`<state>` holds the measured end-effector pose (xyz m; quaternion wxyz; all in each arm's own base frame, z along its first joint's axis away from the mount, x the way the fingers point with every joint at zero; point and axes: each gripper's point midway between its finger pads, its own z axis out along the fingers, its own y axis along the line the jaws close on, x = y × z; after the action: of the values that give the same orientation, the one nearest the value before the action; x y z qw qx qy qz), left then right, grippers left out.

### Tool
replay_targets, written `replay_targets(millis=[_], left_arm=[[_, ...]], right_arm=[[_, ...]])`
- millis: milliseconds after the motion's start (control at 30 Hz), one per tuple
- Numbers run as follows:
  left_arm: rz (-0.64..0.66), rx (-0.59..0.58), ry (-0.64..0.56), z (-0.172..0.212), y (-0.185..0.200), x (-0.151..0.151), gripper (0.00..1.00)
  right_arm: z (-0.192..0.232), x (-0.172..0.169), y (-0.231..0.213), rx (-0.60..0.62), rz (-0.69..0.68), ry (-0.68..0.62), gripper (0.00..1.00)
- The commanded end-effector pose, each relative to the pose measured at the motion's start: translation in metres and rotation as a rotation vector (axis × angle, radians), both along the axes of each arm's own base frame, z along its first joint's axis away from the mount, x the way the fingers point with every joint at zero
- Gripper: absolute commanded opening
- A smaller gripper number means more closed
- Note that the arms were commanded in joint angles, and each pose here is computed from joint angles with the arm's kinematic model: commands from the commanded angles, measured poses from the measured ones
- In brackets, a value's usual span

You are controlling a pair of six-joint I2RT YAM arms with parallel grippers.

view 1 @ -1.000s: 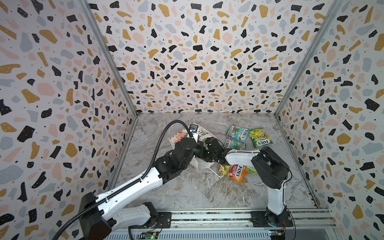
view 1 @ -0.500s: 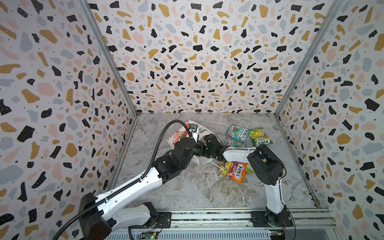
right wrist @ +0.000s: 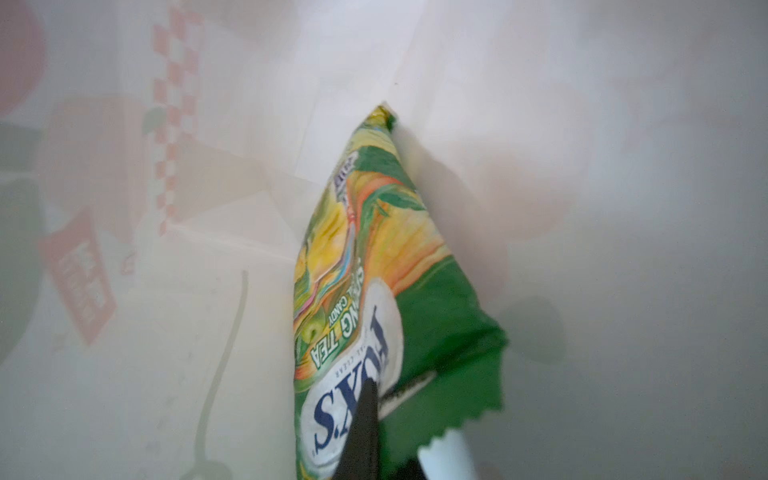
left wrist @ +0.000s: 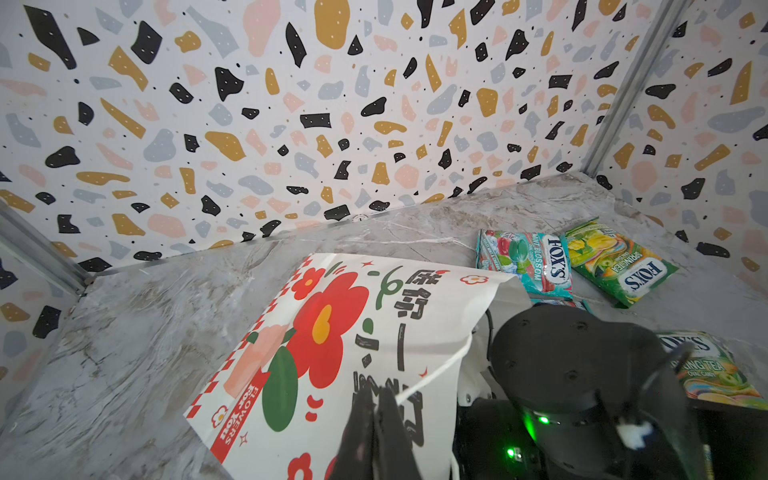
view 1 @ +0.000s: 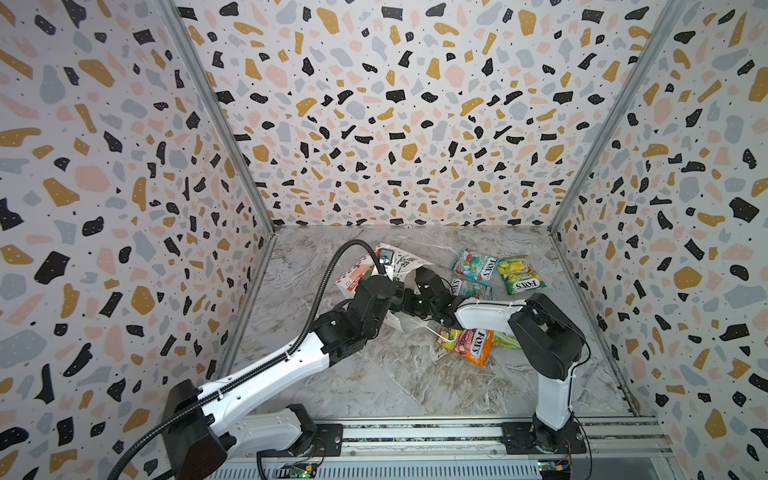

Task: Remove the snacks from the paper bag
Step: 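Pull the green Spring Tea packet up out of the bag with the right gripper, then carry the green packet beyond the bag and release it on the table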

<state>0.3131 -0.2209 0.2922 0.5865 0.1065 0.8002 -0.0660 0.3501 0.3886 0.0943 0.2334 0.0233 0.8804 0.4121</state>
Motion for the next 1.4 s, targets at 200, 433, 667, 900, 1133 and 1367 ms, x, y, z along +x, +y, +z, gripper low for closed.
replay_targets(millis=[200, 433, 667, 900, 1133, 1367], left_arm=[[0.122, -0.016, -0.04, 0.017, 0.016, 0.008, 0.0], [0.164, -0.011, -0.042, 0.015, 0.022, 0.011, 0.0], [0.209, -0.014, -0.057, 0.018, 0.03, 0.011, 0.0], [0.246, -0.016, -0.082, 0.022, 0.039, 0.01, 0.0], [0.296, -0.022, -0.111, 0.03, 0.052, 0.007, 0.0], [0.336, -0.031, -0.132, 0.036, 0.063, 0.005, 0.0]], right_arm=[[0.046, -0.021, -0.003, -0.03, 0.126, -0.133, 0.0], [0.069, -0.033, -0.012, -0.075, 0.15, -0.201, 0.0], [0.111, -0.047, -0.02, -0.058, 0.207, -0.29, 0.0], [0.162, -0.062, -0.032, -0.029, 0.238, -0.398, 0.0], [0.202, -0.077, -0.043, 0.009, 0.259, -0.487, 0.0], [0.233, -0.076, -0.072, -0.058, 0.168, -0.59, 0.0]])
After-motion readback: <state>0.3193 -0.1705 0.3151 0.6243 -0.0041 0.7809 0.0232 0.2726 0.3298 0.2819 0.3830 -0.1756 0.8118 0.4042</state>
